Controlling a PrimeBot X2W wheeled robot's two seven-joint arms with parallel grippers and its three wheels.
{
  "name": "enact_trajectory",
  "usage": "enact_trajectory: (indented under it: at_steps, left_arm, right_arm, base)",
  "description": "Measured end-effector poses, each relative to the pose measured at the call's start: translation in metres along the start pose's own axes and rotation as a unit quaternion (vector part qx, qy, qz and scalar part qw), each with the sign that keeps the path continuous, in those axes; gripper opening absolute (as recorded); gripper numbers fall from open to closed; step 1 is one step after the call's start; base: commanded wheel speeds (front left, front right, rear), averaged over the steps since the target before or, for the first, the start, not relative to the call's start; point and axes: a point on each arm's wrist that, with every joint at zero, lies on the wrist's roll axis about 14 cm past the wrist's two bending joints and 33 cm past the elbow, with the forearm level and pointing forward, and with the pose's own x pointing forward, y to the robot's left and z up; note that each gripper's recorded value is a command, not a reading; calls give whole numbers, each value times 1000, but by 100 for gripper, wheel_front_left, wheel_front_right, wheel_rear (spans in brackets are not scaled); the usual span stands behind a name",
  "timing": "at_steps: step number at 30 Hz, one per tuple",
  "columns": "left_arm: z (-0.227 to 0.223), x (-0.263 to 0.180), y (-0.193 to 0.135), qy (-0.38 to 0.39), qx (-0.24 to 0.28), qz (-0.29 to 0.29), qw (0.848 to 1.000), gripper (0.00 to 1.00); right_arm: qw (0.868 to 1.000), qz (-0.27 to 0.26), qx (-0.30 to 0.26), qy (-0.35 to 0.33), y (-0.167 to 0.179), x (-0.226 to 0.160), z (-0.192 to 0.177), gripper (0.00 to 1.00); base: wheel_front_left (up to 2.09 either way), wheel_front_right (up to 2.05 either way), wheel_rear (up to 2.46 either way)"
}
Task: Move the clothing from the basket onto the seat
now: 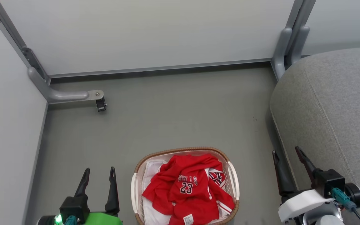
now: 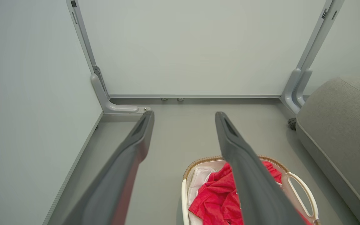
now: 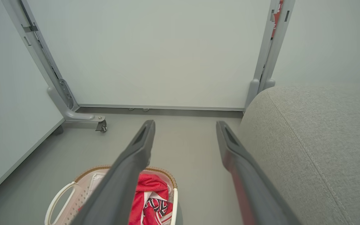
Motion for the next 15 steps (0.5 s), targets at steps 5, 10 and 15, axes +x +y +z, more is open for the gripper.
enact_trajectory:
  at_steps: [5, 10, 15]
  left_arm:
    - [7, 25, -11, -8, 30, -37, 999, 100]
    - [22, 72, -29, -32, 69, -89, 993, 100]
    - [16, 125, -58, -33, 108, -157, 981, 100]
  right_arm:
    - [1000, -4, -3, -11, -6, 18, 6, 100]
    - [999, -19, -10, -36, -22, 48, 18, 100]
    - [997, -36, -16, -61, -42, 83, 25, 100]
  base:
    - [0, 0, 0]
    - [0, 0, 0]
    - [0, 0, 0]
